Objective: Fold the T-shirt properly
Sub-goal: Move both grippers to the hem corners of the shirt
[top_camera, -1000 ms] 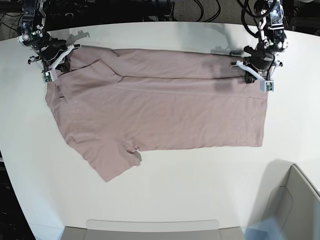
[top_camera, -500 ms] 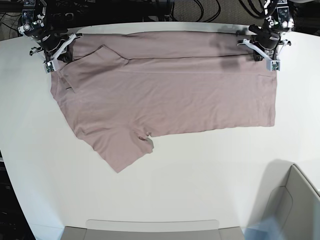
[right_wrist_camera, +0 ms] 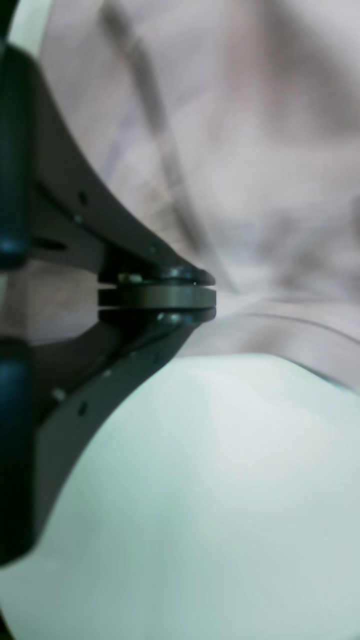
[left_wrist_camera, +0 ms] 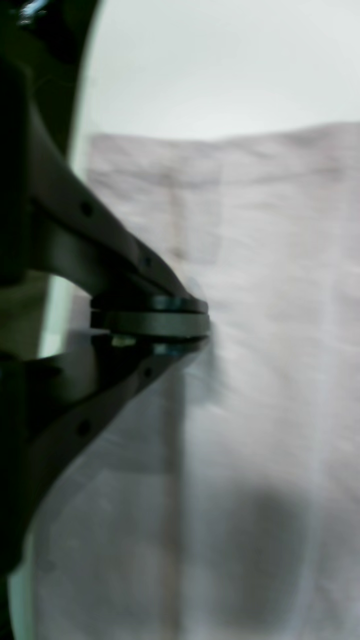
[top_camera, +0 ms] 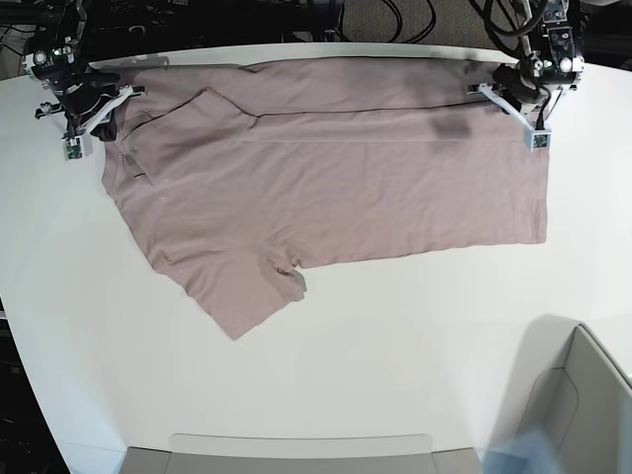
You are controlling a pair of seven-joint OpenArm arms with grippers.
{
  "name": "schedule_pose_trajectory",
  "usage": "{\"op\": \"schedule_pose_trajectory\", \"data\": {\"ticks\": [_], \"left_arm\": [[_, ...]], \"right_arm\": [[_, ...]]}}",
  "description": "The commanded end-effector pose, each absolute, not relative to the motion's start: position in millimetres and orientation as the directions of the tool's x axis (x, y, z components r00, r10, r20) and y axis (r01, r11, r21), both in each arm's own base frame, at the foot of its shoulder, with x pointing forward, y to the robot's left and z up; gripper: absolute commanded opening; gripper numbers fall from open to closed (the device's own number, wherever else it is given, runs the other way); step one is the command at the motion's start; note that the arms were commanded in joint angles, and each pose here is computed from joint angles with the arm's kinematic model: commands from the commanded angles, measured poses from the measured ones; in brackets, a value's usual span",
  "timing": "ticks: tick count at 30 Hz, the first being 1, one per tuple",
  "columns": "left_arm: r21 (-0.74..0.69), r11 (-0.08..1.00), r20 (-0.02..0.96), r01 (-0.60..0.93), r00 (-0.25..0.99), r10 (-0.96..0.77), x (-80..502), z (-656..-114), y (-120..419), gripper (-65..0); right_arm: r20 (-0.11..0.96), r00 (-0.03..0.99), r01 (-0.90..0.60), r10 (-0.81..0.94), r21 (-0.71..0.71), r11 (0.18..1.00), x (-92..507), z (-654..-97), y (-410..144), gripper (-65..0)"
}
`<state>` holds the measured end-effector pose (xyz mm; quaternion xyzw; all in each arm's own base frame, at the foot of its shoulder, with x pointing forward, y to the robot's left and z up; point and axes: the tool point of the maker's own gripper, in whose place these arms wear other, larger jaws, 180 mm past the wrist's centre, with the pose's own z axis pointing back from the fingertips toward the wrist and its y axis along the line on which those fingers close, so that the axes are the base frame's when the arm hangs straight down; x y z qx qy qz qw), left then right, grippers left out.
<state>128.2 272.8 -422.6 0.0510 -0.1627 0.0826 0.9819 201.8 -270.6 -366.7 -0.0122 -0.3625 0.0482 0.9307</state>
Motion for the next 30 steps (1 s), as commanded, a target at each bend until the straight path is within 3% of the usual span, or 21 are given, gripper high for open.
{"op": "schedule_pose_trajectory", "data": {"ticks": [1, 8, 15, 19, 23, 30], "left_arm": [[0.101, 0.977, 0.334, -0.188, 0.931, 0.144, 129, -414, 283, -65.0], [0.112, 0.969, 0.365, -0.219, 0.916, 0.165, 140, -402, 293, -65.0], [0.090, 0.970, 0.432, -0.225, 0.886, 0.166, 172, -390, 291, -65.0], [0.065, 0.969, 0.444, -0.237, 0.877, 0.185, 177, -390, 284, -65.0], [0.057, 0.970, 0.442, -0.238, 0.877, 0.189, 176, -391, 281, -65.0], [0.059, 0.969, 0.444, -0.242, 0.875, 0.191, 177, -391, 283, -65.0]], "right_arm": [[0.712, 0.696, -0.073, 0.098, -0.065, 0.995, 209, -351, -276, -65.0], [0.773, 0.633, -0.036, 0.048, -0.033, 0.999, 224, -329, -285, -65.0], [0.848, 0.507, -0.167, 0.153, -0.078, 0.983, 320, -299, -248, -65.0], [0.792, 0.546, -0.229, 0.275, -0.174, 0.958, 374, -323, -233, -65.0], [0.709, 0.653, -0.241, 0.267, -0.141, 0.960, 401, -369, -228, -65.0], [0.572, 0.778, -0.226, 0.260, -0.132, 0.965, 372, -426, -247, -65.0]]}}
